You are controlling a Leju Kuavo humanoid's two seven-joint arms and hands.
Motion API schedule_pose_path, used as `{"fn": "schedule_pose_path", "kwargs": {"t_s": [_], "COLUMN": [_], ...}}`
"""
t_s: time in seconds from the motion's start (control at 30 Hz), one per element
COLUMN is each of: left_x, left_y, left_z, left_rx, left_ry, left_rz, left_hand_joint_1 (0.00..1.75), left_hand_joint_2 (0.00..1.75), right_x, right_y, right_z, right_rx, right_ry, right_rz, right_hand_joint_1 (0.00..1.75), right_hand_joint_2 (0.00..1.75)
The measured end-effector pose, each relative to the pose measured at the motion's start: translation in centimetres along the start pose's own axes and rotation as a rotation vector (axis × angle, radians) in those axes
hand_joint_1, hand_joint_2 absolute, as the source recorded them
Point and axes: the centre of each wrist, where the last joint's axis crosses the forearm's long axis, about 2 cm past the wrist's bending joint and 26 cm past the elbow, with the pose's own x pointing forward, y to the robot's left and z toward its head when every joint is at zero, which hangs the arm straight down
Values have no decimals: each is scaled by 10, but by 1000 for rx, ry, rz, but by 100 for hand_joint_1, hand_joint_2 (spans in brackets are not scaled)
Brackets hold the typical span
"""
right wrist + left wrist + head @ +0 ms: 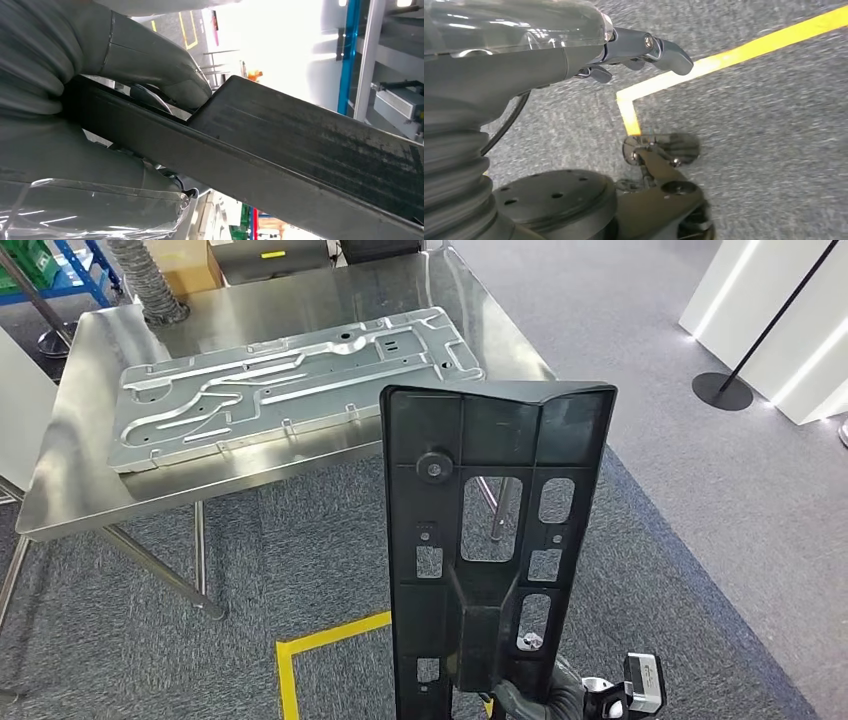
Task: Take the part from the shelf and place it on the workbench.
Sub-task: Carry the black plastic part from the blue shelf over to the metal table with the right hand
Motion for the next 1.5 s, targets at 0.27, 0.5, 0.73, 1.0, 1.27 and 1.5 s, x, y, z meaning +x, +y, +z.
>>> {"fn": "schedule_pose_path", "kwargs": {"t_s": [0.27, 0.5, 0.73, 1.0, 1.27, 1.5], "left_x": [3, 4, 7, 3, 3, 1], "left_y": [0, -1, -1, 0, 1, -1], "left_z": [-1, -1, -2, -1, -1, 0], "left_rx": [-6, -12, -12, -9, -7, -9], "left_ry": [-6, 1, -4, 5, 5, 10], "left_rz": [-10, -14, -15, -14, -14, -14], "left_hand_joint_1": [0, 0, 0, 0, 0, 0], "left_hand_joint_2": [175, 175, 175, 175, 175, 175], "right_x": [1, -1, -1, 0, 0, -1], "right_y": [-3, 1, 2, 2, 3, 4], "right_z": [-1, 2, 4, 4, 3, 5], "right_rx": [-7, -25, -24, -22, -21, -24], "right_ry": [-8, -6, -7, -5, -8, -3], "right_rz": [11, 8, 7, 6, 6, 1], "right_hand_joint_1": [175, 175, 175, 175, 175, 175], "right_hand_joint_2": [175, 175, 175, 175, 175, 175]}}
